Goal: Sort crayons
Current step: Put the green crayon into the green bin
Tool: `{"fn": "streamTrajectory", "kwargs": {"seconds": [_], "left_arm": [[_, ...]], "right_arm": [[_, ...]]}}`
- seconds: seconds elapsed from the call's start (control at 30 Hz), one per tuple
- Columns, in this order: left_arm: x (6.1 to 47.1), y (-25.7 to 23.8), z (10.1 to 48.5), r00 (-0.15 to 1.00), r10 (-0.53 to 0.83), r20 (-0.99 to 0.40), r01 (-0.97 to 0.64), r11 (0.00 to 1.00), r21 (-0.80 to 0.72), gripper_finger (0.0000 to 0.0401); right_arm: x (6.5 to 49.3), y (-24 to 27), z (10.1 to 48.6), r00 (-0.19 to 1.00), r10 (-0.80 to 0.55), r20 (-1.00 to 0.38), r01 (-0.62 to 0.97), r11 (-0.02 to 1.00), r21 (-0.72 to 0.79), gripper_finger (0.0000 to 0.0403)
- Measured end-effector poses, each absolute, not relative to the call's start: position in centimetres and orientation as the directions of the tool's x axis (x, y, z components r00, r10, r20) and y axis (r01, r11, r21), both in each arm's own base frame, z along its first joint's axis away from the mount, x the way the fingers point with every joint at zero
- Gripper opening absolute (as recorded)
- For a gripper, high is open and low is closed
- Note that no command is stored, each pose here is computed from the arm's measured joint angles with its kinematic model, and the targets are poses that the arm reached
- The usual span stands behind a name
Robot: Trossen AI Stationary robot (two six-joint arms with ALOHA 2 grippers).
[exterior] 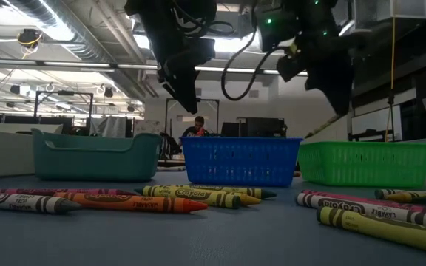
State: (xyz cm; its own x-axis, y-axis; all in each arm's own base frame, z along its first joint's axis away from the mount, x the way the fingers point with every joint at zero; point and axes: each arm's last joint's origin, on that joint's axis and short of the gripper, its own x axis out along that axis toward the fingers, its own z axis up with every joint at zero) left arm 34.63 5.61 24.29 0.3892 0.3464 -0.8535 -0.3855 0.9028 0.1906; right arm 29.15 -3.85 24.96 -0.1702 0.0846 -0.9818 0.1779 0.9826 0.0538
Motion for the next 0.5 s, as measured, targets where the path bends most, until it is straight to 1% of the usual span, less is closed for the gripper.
{"fn": "streamTrajectory", "kwargs": {"seconds": [0.3,0.37,0.5], "left_arm": [[34.6,5.6,24.3,0.390,0.346,-0.853,-0.386,0.903,0.190,0.0121],[34.6,5.6,24.3,0.391,0.347,-0.853,-0.386,0.903,0.190,0.0121],[34.7,5.6,24.3,0.399,0.348,-0.848,-0.350,0.913,0.210,0.0121]], "right_arm": [[29.4,-0.8,25.0,-0.179,0.067,-0.982,0.124,0.991,0.045,0.0023],[29.4,-0.6,25.0,-0.183,0.066,-0.981,0.117,0.992,0.045,0.0034],[29.3,-0.5,25.0,-0.184,0.067,-0.981,0.115,0.992,0.046,0.0071]]}}
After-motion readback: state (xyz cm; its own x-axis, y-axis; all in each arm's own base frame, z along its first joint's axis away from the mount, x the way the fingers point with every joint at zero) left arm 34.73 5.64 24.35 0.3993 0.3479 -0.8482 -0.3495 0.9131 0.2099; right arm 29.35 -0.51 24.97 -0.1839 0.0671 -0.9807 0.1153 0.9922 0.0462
